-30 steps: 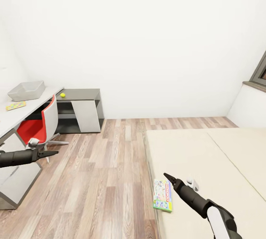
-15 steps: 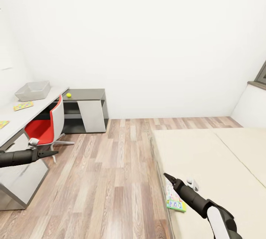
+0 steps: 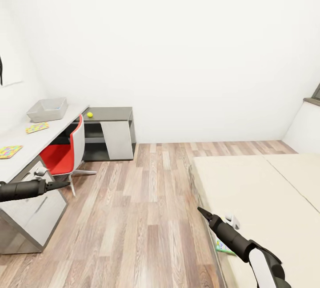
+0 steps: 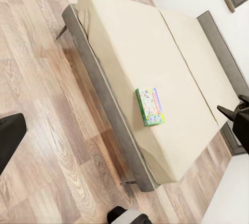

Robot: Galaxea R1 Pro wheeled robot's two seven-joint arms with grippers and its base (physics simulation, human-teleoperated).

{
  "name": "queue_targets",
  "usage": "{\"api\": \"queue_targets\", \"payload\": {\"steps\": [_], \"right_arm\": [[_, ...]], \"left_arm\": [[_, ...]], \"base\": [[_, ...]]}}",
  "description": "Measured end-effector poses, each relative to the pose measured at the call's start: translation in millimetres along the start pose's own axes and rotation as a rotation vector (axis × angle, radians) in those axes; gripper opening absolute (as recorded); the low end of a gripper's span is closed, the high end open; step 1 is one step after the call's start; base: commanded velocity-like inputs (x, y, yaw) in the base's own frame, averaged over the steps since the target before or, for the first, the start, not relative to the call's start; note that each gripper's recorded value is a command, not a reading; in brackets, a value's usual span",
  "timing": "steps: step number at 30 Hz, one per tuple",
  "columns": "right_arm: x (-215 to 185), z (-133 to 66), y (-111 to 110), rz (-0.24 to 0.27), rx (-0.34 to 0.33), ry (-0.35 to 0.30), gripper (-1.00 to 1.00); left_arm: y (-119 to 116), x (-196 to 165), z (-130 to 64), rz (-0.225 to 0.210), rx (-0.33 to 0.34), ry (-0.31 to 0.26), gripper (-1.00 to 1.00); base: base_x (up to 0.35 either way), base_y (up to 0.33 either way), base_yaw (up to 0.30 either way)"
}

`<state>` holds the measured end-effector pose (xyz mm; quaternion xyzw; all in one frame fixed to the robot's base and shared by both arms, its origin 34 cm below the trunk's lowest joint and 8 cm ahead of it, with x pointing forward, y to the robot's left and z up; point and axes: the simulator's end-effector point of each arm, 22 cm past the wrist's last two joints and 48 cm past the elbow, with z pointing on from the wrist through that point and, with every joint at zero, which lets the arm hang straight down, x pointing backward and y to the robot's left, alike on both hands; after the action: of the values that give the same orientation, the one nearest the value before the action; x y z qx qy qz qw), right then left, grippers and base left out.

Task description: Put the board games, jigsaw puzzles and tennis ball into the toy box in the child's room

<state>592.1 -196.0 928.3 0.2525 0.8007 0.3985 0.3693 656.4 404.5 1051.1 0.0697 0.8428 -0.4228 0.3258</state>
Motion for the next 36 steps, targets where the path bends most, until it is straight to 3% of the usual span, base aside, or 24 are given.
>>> {"api": "queue_targets", "payload": {"steps": [15,26,36], "right_arm": [[7.4,4.6,7.6,-0.015,-0.014,0.016,1.0],[6.6,3.7,9.3,-0.015,-0.017,0.014,1.0],[7.5,4.2,11.7,-0.018,-0.021,0.016,1.0]], "left_arm": [[0.0,-0.1,-0.1,0.0,0.0,-0.001,1.0],[-1.6,-1.1,-1.0,0.002,0.001,-0.003,1.0],[-2.7,-3.5,-3.3,0.007,0.001,-0.011,1.0]], "base": [[0.0,0.23,-0.014],[0.065,0.167,-0.246],[0.041,0.022,-0.277]]}}
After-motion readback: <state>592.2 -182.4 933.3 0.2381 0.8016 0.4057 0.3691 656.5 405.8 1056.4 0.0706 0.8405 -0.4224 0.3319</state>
